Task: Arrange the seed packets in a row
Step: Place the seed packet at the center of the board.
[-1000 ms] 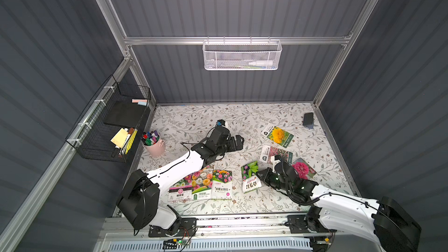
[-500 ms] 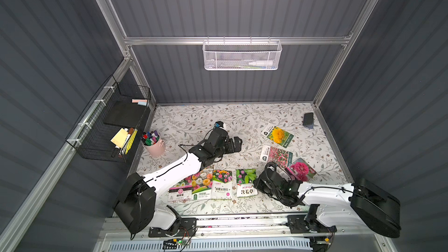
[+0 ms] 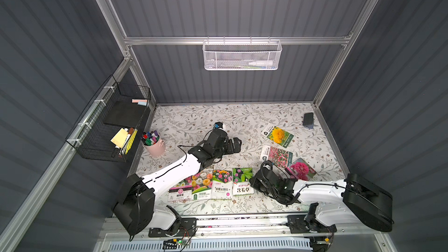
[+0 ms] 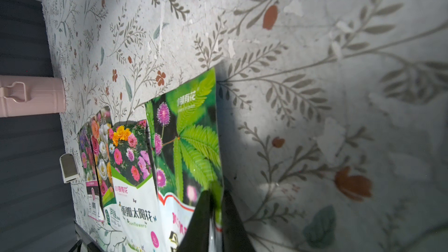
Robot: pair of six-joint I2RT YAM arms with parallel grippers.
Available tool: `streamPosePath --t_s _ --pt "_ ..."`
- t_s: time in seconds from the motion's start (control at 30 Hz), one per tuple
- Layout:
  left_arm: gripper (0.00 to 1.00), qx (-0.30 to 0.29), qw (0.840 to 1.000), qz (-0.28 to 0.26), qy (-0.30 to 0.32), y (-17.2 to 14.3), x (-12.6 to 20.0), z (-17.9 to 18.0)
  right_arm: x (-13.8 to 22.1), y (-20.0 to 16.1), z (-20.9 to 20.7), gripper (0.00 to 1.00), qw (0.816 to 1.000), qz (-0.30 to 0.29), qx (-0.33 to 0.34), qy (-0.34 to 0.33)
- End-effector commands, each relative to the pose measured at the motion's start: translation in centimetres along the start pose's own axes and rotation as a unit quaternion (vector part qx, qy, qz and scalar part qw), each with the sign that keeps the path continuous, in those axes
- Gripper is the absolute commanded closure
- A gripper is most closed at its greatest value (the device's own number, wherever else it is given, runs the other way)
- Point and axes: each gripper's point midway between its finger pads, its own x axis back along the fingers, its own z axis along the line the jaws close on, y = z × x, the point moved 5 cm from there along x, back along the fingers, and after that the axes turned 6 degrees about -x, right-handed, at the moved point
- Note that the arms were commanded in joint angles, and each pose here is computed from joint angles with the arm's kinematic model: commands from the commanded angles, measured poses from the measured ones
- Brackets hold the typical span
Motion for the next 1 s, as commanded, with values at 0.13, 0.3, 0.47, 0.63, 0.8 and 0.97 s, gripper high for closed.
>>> streamPosePath --t_s 0.13,0.3,0.47,0.63,0.8,0.97 --pt "0.00 -0.007 1.000 -0.005 0.007 -0.1 0.6 0.4 0.2 0.1 0.1 0.66 1.000 -0.008 -0.009 -0.005" --pt "0.01 -0.005 1.000 -0.004 0.004 -0.1 0.6 0.3 0.5 0.4 -0.3 0.35 1.000 -0.020 -0.012 -0.019" --pt "0.00 -0.007 1.000 0.005 0.000 -0.2 0.2 0.2 2.4 1.8 -0.5 0.08 0.997 -0.063 0.005 -0.034" --pt "0.01 -0.018 0.997 0.051 -0.048 -0.2 -1.9 -1.8 6.5 5.6 -1.3 0.01 0.988 -0.145 0.032 -0.038" --pt "0.01 -0.017 0.989 0.103 -0.100 0.0 -5.6 -3.9 10.1 10.2 -4.6 0.01 0.986 -0.155 -0.026 -0.063" --pt "0.00 -0.004 0.976 0.135 -0.170 -0.7 -8.8 -7.1 12.3 12.4 -8.5 0.01 0.973 -0.153 -0.105 -0.138"
